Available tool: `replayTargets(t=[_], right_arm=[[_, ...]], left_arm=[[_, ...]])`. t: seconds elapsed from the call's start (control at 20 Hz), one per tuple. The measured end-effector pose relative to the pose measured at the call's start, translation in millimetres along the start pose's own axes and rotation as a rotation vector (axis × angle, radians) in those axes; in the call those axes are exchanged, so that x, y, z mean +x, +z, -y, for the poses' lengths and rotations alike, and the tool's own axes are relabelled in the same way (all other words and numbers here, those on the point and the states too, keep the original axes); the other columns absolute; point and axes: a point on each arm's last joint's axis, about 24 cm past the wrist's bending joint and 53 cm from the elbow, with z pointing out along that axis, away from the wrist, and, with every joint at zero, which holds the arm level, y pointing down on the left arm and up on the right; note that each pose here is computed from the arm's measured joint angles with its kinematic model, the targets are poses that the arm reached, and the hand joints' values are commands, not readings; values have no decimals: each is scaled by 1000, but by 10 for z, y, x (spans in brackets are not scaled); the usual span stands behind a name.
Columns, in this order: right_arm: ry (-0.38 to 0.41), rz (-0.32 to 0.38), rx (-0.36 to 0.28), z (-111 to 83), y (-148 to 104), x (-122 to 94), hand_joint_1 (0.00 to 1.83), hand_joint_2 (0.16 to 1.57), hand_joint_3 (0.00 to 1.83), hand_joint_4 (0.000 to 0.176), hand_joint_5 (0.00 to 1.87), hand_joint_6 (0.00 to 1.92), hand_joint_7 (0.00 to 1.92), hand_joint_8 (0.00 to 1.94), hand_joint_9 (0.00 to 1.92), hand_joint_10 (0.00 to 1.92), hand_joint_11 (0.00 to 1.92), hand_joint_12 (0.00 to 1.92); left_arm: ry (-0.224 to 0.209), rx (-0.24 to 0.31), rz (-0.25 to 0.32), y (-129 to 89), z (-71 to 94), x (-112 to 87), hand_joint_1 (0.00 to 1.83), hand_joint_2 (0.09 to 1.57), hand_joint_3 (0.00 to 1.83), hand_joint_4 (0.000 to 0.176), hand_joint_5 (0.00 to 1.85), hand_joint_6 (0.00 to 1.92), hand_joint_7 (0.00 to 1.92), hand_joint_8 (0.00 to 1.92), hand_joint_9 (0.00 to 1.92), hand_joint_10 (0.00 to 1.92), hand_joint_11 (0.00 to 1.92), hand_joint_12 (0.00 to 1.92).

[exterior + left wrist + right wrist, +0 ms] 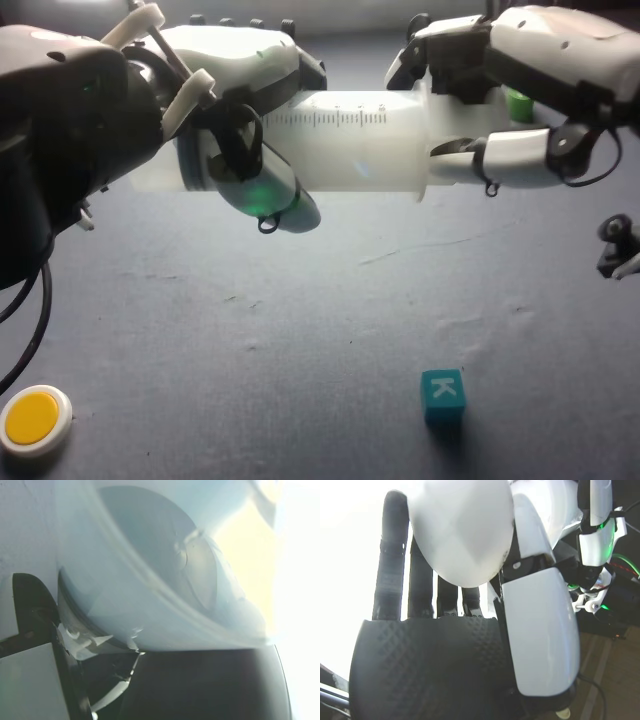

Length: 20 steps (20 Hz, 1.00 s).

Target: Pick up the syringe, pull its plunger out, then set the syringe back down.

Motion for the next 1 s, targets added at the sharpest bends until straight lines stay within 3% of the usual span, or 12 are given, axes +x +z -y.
replayTargets(t=[0.45,0.6,1.0], right_arm=[[-37,-5,53,122,-222,-180,1344,1212,0,0,685,1298,774,1283,822,1432,612,1460],[-48,-5,67,149,-280,-233,1344,1211,1,0,685,1302,770,1283,823,1434,620,1450],[-66,-9,87,132,-432,-353,1342,1218,1,0,671,1326,755,1309,814,1439,608,1452]], left_arm=[[-20,44,-36,5,137,111,1150,1227,0,27,756,1340,791,1302,660,1035,357,1414],[-23,57,-47,4,169,138,1153,1225,0,27,767,1321,787,1310,637,1072,328,1491],[-33,88,-73,0,260,213,1163,1209,0,26,791,1264,819,1281,677,1023,364,1429]])
